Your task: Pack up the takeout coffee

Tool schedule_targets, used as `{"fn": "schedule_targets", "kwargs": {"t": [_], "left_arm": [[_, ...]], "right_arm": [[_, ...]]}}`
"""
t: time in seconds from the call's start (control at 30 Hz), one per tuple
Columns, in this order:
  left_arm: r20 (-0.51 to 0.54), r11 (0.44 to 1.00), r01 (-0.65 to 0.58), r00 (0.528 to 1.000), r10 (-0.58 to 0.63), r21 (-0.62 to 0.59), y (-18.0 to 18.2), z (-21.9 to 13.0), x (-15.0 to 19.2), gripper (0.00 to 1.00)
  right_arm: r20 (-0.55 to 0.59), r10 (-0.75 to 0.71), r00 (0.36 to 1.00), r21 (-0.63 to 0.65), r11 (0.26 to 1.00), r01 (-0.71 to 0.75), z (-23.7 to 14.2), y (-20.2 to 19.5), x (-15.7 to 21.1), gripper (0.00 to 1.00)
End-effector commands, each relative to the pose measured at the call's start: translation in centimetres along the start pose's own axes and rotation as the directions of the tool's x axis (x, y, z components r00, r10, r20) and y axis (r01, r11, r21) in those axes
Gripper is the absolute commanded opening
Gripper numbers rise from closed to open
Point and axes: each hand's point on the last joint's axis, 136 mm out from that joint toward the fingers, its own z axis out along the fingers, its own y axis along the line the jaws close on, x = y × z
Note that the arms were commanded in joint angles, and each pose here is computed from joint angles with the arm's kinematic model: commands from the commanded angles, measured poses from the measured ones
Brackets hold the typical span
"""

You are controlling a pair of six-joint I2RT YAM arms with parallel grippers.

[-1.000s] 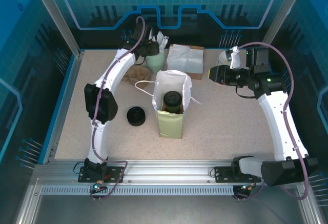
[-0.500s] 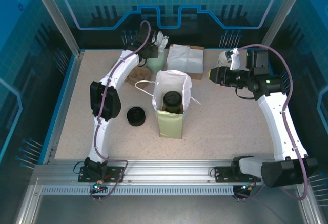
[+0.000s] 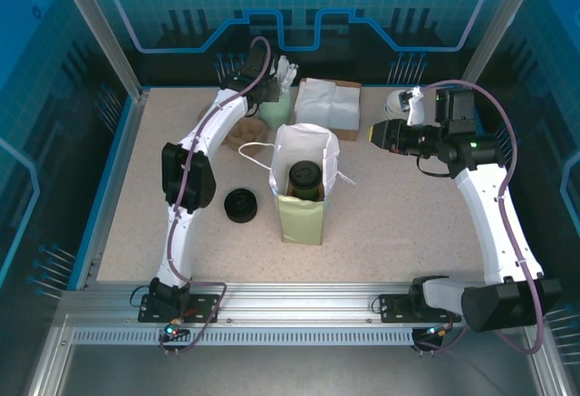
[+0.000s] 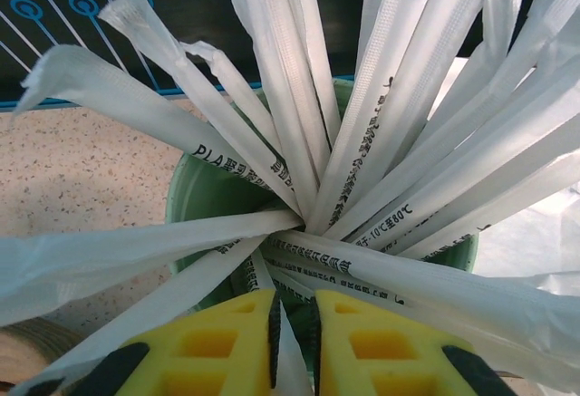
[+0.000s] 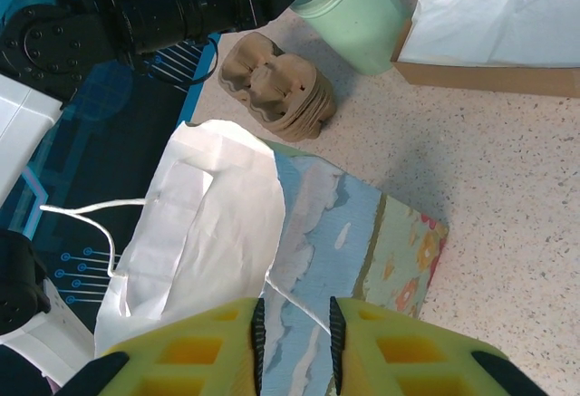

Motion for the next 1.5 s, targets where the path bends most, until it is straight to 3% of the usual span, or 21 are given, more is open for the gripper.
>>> {"fn": "schedule_targets", "kwargs": {"t": [0.0,0.43,0.63,0.7,0.93,1.2,1.47], "left_arm": [[0.103,1.0,-0.022,0.994,0.021,0.002,-0.7,-2.9,-3.5,0.19],[0.281,1.0,-0.012,0.96,0.005,0.021,-0.1,-15.1,-9.4,0.16],[0.32,0.998,-0.021,0.948,0.002,0.056,-0.1,-18.3,-9.9,0.18],[0.308,0.995,-0.049,0.951,0.021,0.084,-0.8,-17.8,-9.3,0.29],[0.185,0.983,-0.107,0.98,0.078,0.15,-3.1,-12.3,-6.0,0.35],[0.087,0.985,-0.095,0.993,0.083,0.147,-3.8,-6.4,-3.3,0.36],[0.084,0.992,-0.089,0.993,0.082,0.087,-3.1,-4.0,-2.6,0.39]], "right_arm": [[0.026,-0.011,1.0,-0.026,1.0,0.012,-0.7,0.5,-0.1,0.28],[0.04,0.01,0.999,-0.034,0.999,-0.009,-0.6,0.3,0.3,0.28],[0.04,0.015,0.999,-0.033,0.999,-0.013,-0.5,0.1,0.4,0.28],[0.041,0.018,0.999,-0.036,0.999,-0.017,-0.4,0.0,0.5,0.28],[0.037,0.016,0.999,-0.034,0.999,-0.015,-0.3,0.0,0.6,0.28],[0.032,0.015,0.999,-0.021,1.0,-0.014,-0.3,-0.3,0.7,0.28],[0.03,0.018,0.999,-0.018,1.0,-0.018,-0.2,-0.4,0.7,0.28]]}}
